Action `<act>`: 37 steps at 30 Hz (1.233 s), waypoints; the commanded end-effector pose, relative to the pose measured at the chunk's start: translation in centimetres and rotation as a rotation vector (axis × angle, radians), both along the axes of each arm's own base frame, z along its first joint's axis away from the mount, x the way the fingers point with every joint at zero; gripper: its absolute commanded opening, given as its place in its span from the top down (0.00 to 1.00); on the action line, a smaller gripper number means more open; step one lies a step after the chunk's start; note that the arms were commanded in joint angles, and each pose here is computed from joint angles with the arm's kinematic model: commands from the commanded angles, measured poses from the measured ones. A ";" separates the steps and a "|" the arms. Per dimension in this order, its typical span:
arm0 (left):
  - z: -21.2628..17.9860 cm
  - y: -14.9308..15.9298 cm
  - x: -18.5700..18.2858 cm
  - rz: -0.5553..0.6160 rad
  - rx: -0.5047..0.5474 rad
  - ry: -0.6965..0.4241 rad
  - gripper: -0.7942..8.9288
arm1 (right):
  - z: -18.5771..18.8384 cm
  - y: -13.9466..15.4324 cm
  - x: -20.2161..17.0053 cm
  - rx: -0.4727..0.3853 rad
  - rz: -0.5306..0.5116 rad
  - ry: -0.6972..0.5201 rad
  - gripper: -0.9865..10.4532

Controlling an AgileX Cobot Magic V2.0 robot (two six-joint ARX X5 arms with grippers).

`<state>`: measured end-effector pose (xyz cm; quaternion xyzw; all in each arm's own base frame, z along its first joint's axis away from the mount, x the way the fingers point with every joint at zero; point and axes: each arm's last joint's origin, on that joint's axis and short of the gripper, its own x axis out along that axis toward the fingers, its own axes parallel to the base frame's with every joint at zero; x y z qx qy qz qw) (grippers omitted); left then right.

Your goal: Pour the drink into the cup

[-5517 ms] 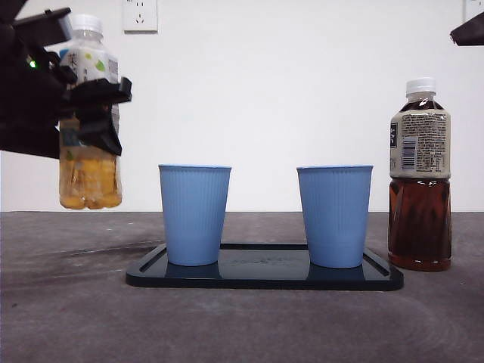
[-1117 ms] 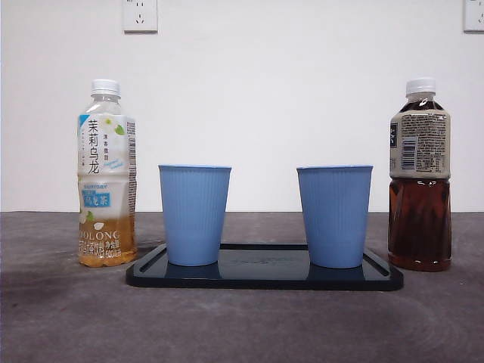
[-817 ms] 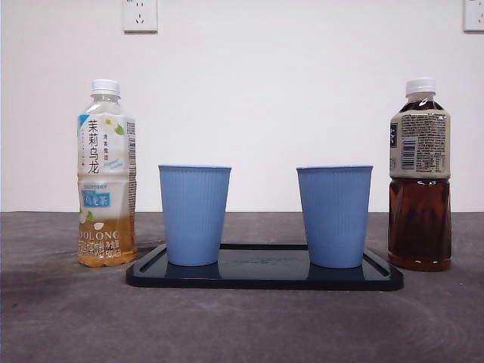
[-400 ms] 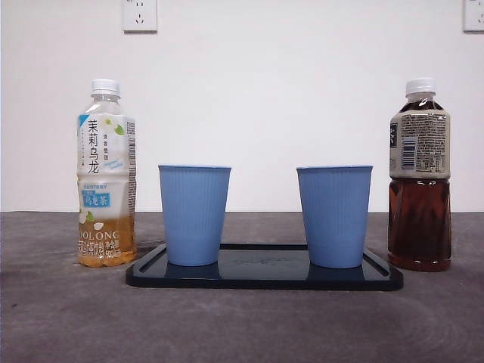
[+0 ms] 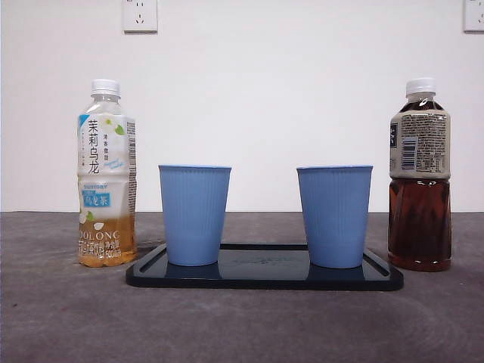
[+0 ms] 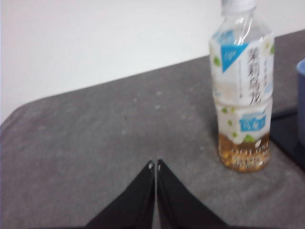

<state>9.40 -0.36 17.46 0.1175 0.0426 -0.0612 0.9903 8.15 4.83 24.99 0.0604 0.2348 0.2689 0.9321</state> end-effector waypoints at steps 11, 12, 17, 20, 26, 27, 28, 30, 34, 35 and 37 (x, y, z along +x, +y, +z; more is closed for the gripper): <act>-2.4 0.3 0.1 0.032 -0.011 0.094 0.91 | 0.6 0.0 -0.1 0.017 0.001 -0.014 0.91; -2.4 0.3 0.1 0.031 -0.010 0.093 0.91 | 0.6 0.0 -0.1 0.017 0.001 -0.014 0.91; -2.4 0.3 0.1 0.031 -0.011 0.093 0.91 | 0.6 0.0 -0.1 0.017 0.001 -0.014 0.91; -2.4 0.3 0.1 0.031 -0.011 0.093 0.91 | 0.6 0.0 -0.1 0.017 0.001 -0.014 0.91; -2.4 0.3 0.1 0.031 -0.011 0.092 0.91 | 0.6 0.0 -0.1 0.017 0.001 -0.014 0.91; -2.4 0.3 0.1 0.031 -0.011 0.092 0.91 | 0.6 0.0 -0.1 0.017 0.001 -0.014 0.91; -2.4 0.3 0.1 0.031 -0.011 0.093 0.91 | 0.6 0.0 -0.1 0.017 0.001 -0.014 0.91; -2.4 0.3 0.1 0.031 -0.011 0.092 0.91 | 0.6 0.0 -0.1 0.017 0.001 -0.014 0.91; -2.4 0.3 0.1 0.031 -0.011 0.092 0.91 | 0.6 0.0 -0.1 0.017 0.001 -0.014 0.91; -2.4 0.3 0.1 0.031 -0.011 0.093 0.91 | 0.6 0.0 -0.1 0.017 0.001 -0.014 0.91; -2.4 0.3 0.1 0.031 -0.011 0.092 0.91 | 0.6 0.0 -0.1 0.017 0.001 -0.013 0.91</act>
